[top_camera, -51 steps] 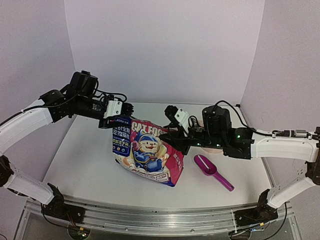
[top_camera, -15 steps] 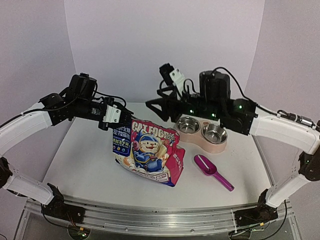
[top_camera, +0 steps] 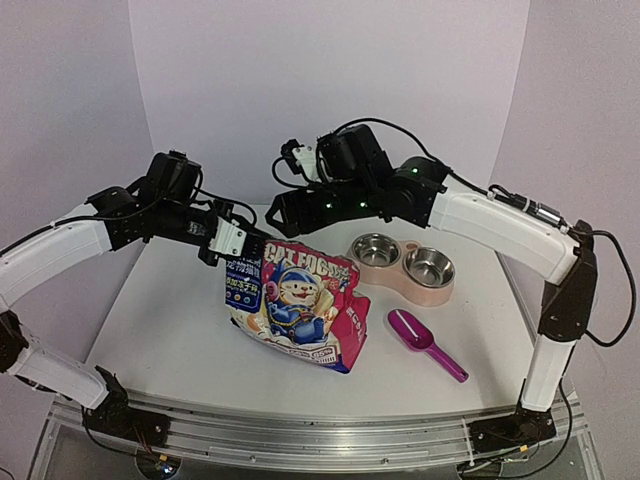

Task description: Serve the pet food

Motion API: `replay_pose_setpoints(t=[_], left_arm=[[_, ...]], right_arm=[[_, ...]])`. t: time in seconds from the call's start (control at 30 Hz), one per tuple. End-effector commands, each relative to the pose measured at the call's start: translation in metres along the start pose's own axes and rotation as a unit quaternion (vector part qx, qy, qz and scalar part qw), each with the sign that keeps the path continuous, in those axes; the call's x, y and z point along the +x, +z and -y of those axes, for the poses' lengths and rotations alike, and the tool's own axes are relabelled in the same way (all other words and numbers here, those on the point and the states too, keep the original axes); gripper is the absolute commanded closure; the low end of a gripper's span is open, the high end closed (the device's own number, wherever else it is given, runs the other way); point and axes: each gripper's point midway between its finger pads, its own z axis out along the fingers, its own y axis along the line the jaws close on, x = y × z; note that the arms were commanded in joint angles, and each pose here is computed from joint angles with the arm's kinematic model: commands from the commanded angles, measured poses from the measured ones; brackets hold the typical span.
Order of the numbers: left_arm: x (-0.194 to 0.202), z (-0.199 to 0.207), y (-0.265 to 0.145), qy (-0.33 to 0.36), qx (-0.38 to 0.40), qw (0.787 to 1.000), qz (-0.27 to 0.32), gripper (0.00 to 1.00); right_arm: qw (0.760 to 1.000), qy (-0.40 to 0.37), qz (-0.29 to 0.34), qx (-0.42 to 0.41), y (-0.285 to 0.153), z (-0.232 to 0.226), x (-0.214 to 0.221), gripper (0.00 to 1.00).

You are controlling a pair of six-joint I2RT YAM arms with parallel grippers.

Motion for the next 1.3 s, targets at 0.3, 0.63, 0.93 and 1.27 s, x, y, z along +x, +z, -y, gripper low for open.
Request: replay_pose_setpoints(t=[0.3,0.63,0.93,1.27], left_arm=[[0.004,-0.011,0.006,0.029,-0.021,0.999,-0.015,0.78],[0.015,-0.029,0.007,0.04,-0.068,0.996,-0.045,0.83],[0.023,-0.026,0.016,0.028,-0.054,0.997,-0.056,0.84],[0.017,-0.034,0.013,0.039,-0.077,0.996,-0.038,1.0]], right_arm=[[0.998,0.057,-0.023,-0.028,-0.004,-0.006,0.0,0.34],[0.998,0.026,-0.039,-0.039,-0.004,-0.009,0.01,0.52],[0.995,0.004,-0.063,-0.08,0.006,-0.023,0.021,0.57],[0.997,0.003,-0.056,-0.059,0.013,-0.016,0.016,0.66]])
